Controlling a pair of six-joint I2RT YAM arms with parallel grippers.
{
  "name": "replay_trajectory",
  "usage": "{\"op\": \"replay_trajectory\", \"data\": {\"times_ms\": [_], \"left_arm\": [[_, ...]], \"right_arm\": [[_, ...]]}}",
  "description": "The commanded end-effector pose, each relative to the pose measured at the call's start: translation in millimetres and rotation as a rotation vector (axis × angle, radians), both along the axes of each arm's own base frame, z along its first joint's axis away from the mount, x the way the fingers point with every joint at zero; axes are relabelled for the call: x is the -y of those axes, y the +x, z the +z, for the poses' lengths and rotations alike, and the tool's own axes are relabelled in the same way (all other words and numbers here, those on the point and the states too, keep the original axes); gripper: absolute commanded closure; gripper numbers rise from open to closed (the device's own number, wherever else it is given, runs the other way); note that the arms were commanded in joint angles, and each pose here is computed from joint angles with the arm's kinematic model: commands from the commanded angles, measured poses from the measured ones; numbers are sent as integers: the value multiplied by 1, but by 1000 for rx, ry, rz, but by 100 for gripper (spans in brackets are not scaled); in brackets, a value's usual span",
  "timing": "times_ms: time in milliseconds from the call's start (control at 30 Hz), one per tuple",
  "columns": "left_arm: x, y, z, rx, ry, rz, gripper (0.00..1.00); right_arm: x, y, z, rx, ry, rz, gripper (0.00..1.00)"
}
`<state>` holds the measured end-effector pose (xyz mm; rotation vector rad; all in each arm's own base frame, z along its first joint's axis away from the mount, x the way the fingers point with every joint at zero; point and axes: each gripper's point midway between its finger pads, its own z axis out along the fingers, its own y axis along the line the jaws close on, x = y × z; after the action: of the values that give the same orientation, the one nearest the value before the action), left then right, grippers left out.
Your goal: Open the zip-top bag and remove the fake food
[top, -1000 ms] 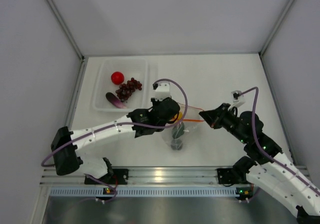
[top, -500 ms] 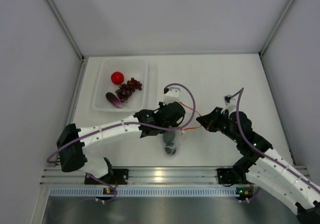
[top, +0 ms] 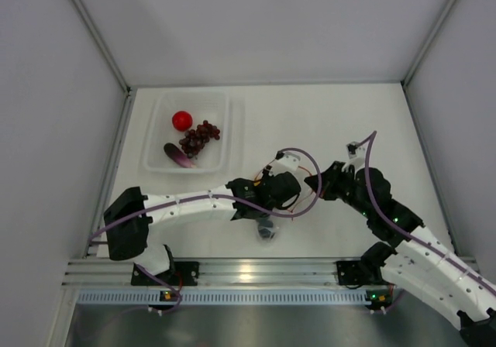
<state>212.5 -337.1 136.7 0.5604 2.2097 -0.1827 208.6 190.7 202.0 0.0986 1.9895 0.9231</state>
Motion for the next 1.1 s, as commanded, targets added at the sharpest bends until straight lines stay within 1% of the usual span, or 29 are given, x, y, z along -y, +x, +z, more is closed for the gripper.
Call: {"op": "replay_trajectory", "data": {"times_ms": [0, 100, 133, 167, 200, 233, 267, 400, 433, 467, 533, 633, 767, 867, 1067], "left_arm": [[-6, 12, -4, 43, 39, 8, 53], [-15, 21, -16, 19, 37, 16, 51], [-17, 24, -20, 11, 41, 14, 51], [-20, 25, -26, -2, 42, 12, 50], [-26, 31, -28, -5, 51, 30, 48], [-29, 32, -30, -6, 57, 38, 44], [-31, 33, -32, -6, 60, 40, 43], [-39, 35, -42, -16, 69, 59, 39], [-41, 35, -44, -14, 72, 63, 37], [-42, 36, -47, -14, 75, 64, 30], [-44, 40, -53, -15, 61, 62, 26], [-50, 50, -56, -29, 44, 80, 26], [-56, 58, -58, -13, 55, 131, 25], [-58, 62, -61, -13, 49, 169, 21], [-61, 75, -81, -32, 52, 242, 18]], "right_arm": [[-5, 8, 38, 94, 1, 8, 100], [-13, 7, 35, 93, -47, 19, 100], [-12, 9, 35, 101, -66, -3, 100], [-19, 5, 30, 94, -96, 18, 100], [-18, 8, 33, 102, -112, -6, 100], [-21, 6, 32, 103, -127, -2, 100], [-28, 3, 27, 98, -152, 22, 100], [-36, 4, 22, 95, -181, 19, 100], [-38, 3, 20, 94, -183, 23, 100], [-40, 2, 19, 93, -189, 32, 100], [-42, 1, 14, 87, -197, 43, 100], [-42, 2, 7, 84, -210, 43, 100], [-39, 2, 0, 80, -237, 38, 100], [-37, 4, 0, 81, -254, 32, 100], [-42, 3, 0, 87, -293, 57, 100]]}}
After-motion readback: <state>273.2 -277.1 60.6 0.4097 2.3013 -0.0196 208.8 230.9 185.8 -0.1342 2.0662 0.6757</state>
